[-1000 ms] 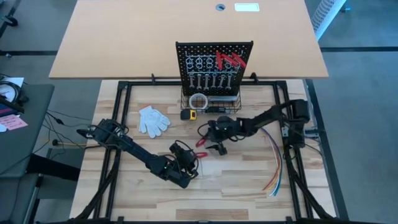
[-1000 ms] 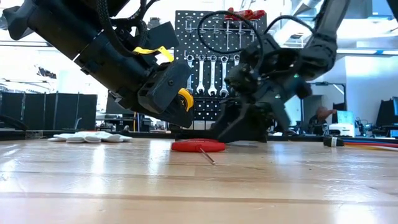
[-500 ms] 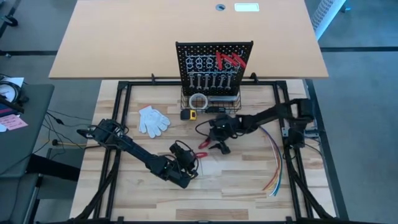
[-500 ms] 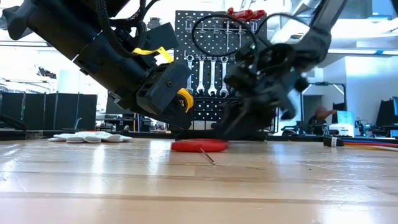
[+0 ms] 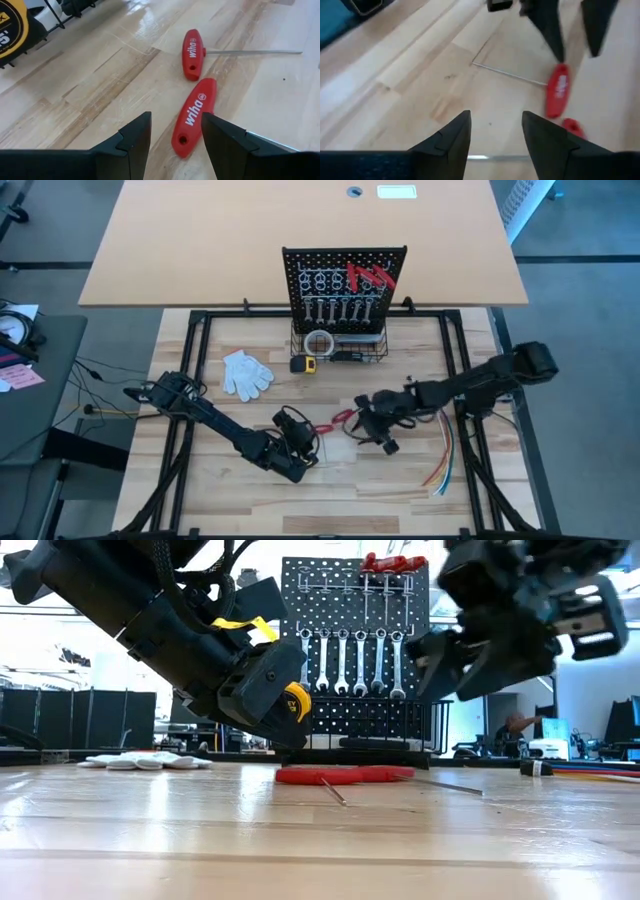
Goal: Hang tools onto peg board
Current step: Hang the red allen wrench on the peg board
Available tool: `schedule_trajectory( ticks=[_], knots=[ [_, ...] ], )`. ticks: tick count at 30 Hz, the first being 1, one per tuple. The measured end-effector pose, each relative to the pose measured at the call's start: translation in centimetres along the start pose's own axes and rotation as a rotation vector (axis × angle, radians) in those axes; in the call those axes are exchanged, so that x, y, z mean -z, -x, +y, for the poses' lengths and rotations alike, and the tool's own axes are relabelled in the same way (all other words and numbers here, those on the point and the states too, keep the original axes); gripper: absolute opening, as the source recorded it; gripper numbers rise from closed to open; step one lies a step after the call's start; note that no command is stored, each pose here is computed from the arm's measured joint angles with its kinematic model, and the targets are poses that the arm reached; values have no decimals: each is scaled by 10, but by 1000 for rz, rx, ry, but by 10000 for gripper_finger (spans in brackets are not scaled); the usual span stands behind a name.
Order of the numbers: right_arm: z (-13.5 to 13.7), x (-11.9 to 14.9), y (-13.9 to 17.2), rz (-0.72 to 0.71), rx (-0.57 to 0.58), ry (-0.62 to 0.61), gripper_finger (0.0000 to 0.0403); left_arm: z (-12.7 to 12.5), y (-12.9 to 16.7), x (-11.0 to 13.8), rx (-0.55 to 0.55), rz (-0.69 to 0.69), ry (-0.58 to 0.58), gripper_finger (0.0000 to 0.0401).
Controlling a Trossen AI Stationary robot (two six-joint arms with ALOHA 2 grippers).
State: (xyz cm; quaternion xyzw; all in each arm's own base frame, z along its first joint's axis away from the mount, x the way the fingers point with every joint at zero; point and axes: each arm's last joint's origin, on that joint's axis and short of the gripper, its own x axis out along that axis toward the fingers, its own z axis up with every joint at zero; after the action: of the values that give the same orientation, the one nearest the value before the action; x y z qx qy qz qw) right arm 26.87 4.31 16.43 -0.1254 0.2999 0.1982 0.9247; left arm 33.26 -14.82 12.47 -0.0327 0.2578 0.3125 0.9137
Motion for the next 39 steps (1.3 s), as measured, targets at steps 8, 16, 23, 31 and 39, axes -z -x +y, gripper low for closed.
schedule_trajectory(
  ticks=[8,16,23,31,39],
  knots=[
    [-27,61,17,-213,254,-132,154,-1,1,1,11,2,0,170],
    [-46,78,-17,-213,144,-174,215,-1,1,0,10,-1,4,170],
    [-59,87,-41,-133,134,-179,279,-2,2,1,10,0,-2,170],
    [-56,95,-46,-31,86,-153,246,-1,2,1,10,2,-5,170],
    [-54,97,-46,-10,70,-130,122,-1,2,1,11,3,-5,170]
  ],
)
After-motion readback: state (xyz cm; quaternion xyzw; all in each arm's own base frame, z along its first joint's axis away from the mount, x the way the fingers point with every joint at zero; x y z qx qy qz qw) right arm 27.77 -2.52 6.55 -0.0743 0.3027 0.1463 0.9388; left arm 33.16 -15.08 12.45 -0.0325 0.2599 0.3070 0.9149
